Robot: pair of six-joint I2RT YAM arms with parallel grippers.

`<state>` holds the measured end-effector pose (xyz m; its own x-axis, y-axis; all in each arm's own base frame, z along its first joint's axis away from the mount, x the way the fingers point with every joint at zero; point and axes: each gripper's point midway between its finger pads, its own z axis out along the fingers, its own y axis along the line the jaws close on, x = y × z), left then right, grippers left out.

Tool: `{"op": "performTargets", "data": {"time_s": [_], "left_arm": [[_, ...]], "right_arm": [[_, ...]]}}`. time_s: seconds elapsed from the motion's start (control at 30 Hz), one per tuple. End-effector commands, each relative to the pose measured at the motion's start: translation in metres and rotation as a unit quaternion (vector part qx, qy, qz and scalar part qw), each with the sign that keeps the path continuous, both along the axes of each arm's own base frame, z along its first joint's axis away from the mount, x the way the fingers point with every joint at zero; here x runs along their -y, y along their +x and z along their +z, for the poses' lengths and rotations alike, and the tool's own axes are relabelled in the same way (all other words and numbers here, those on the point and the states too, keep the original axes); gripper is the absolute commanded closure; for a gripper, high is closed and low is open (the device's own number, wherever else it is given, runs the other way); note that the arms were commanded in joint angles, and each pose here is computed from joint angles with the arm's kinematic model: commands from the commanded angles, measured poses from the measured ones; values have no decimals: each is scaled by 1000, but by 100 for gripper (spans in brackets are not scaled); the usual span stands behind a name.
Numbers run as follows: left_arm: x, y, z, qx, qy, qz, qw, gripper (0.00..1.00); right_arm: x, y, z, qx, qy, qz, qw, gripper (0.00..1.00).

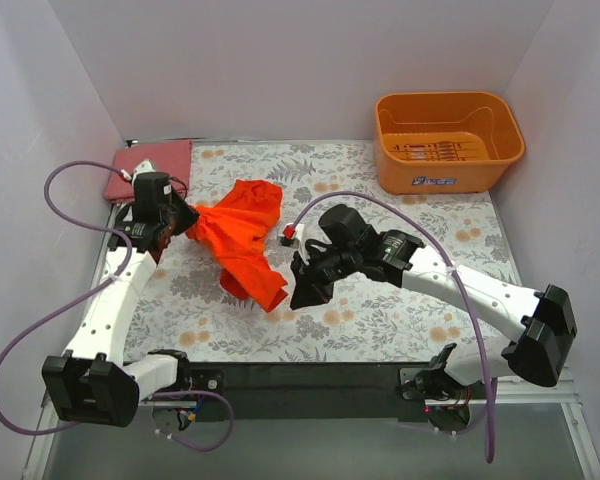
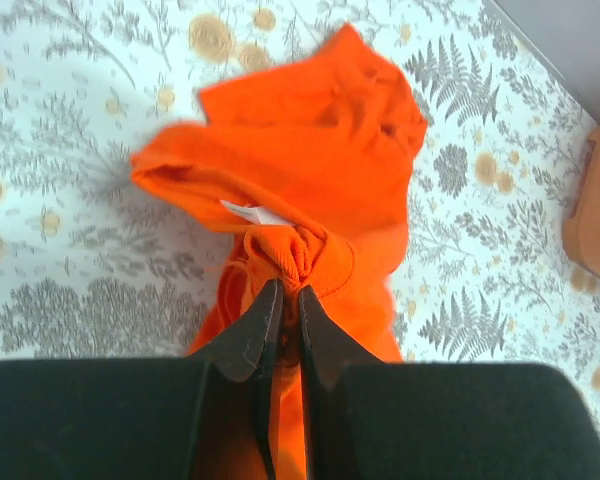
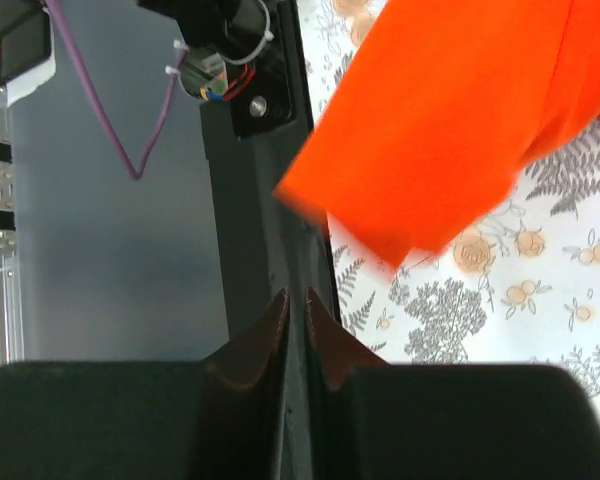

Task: Fold and stack the t-shirts
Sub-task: Flatten the tshirt out

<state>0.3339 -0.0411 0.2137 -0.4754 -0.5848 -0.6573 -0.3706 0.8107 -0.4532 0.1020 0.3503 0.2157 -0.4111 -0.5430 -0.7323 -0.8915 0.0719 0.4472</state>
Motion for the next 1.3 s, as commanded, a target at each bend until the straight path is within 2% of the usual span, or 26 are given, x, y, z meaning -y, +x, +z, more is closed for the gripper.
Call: {"op": "performTargets", "data": {"time_s": [0.0,0.03,0.07,0.13,0.27,0.33,0.4,0.47,0.57,0.6,0.7,0.8,0.83,0.87,1.07,1.27], "left_arm": [[0,20,-19,-40,34,-33,998,98],[4,30,-19,-40,35,-41,998,91],[8,40,-33,-61,35,-50,996,89],[23,61,-40,-61,50,-68,995,84],[76,89,-52,-55,85,-129,986,73],[87,100,-55,-46,88,-138,985,68],[99,108,-56,-37,99,-151,983,55],[112,113,-46,-14,109,-173,979,50],[137,102,-27,17,97,-200,975,41],[133,91,-25,23,89,-189,978,33],[111,74,-27,27,79,-136,987,21],[75,46,-39,20,60,-84,995,20],[66,29,-61,-4,55,-77,996,20],[51,22,-52,12,41,-58,997,20],[24,-23,-101,-36,-9,-41,998,20],[10,-26,-128,-64,-23,-35,997,22]], "right_arm": [[33,20,-45,-32,-111,-99,988,77],[37,32,-49,-24,-122,-130,984,61],[42,41,-50,-14,-131,-161,978,54],[54,66,-57,32,-158,-221,962,42],[56,70,-64,40,-169,-218,960,40],[59,68,-75,36,-181,-215,959,40],[59,67,-81,36,-180,-215,959,40],[60,67,-87,36,-177,-216,959,40],[61,69,-90,41,-178,-220,958,40],[60,71,-89,46,-174,-222,958,40],[55,73,-90,48,-166,-220,960,40],[47,66,-91,36,-145,-200,968,40],[45,65,-92,34,-140,-196,970,41],[43,65,-93,34,-135,-194,971,41],[24,63,-99,13,-105,-173,979,41],[18,56,-105,-8,-93,-157,983,41]]}}
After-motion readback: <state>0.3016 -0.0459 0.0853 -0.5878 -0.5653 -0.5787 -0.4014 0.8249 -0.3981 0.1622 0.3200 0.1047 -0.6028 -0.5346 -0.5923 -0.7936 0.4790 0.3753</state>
